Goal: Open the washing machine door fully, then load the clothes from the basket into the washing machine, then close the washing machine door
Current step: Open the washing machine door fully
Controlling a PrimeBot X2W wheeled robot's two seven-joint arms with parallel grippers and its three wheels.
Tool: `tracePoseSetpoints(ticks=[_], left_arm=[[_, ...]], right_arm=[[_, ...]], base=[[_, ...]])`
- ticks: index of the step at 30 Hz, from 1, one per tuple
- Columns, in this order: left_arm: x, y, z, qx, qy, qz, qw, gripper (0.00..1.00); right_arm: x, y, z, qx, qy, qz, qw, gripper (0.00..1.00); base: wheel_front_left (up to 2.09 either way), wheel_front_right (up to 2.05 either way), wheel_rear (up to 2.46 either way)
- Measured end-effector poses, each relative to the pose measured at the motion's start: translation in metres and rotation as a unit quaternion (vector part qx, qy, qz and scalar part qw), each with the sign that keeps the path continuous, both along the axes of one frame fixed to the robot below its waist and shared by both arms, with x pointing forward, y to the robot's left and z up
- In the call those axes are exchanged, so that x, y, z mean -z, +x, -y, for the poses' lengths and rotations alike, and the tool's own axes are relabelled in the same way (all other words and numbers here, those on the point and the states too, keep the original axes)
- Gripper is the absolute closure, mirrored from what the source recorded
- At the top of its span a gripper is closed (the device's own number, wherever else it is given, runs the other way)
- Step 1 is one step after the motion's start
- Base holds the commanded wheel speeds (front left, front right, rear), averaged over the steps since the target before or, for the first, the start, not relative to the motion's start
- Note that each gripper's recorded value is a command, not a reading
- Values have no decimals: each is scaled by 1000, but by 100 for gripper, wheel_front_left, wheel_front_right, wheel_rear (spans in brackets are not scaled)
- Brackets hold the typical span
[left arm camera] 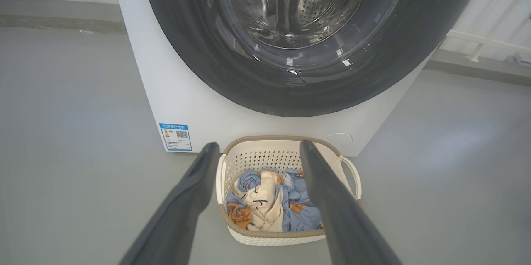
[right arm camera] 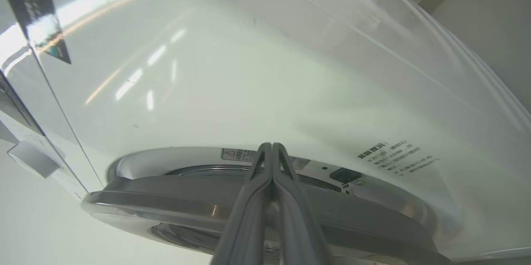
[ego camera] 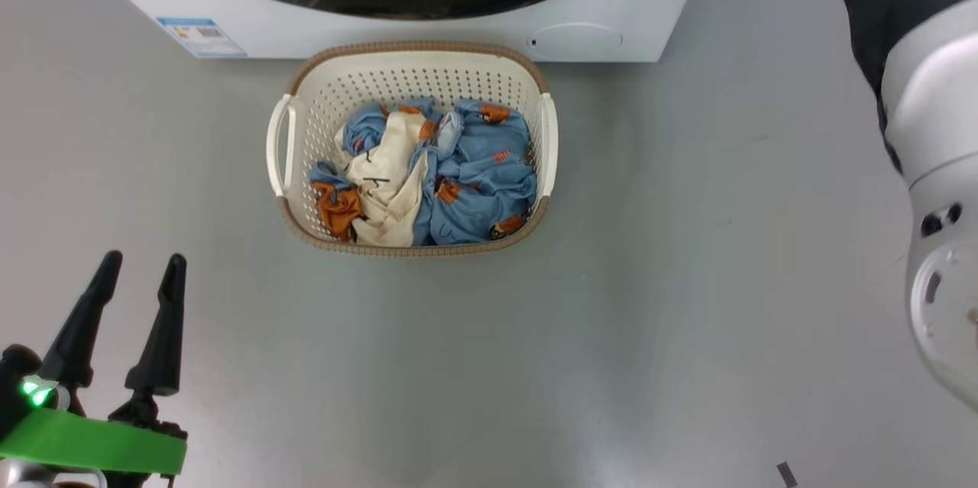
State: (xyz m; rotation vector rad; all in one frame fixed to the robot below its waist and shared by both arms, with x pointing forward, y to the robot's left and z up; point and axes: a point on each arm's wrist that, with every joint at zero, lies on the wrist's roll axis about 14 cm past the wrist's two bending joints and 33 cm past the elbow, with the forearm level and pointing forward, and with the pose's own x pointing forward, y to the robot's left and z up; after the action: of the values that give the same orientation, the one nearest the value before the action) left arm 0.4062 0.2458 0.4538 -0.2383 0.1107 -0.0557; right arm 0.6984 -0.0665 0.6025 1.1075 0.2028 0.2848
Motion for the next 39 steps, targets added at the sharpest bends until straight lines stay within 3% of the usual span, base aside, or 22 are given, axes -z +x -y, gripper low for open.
tracePoseSetpoints(ticks=[10, 20, 39], left_arm=[[8, 5, -4, -6, -3, -9, 1000, 0], [7, 9, -5, -7, -3, -7, 1000, 0], [8, 3, -13, -23, -2, -12, 1000, 0]], right_arm=[[-1, 16, -21, -19, -17, -12, 1000, 100], [38, 12, -32, -49, -31, -52, 997, 100], [48, 18, -34, -37, -32, -49, 998, 100]], base=[[0, 0, 0], [0, 0, 0], [0, 0, 0]])
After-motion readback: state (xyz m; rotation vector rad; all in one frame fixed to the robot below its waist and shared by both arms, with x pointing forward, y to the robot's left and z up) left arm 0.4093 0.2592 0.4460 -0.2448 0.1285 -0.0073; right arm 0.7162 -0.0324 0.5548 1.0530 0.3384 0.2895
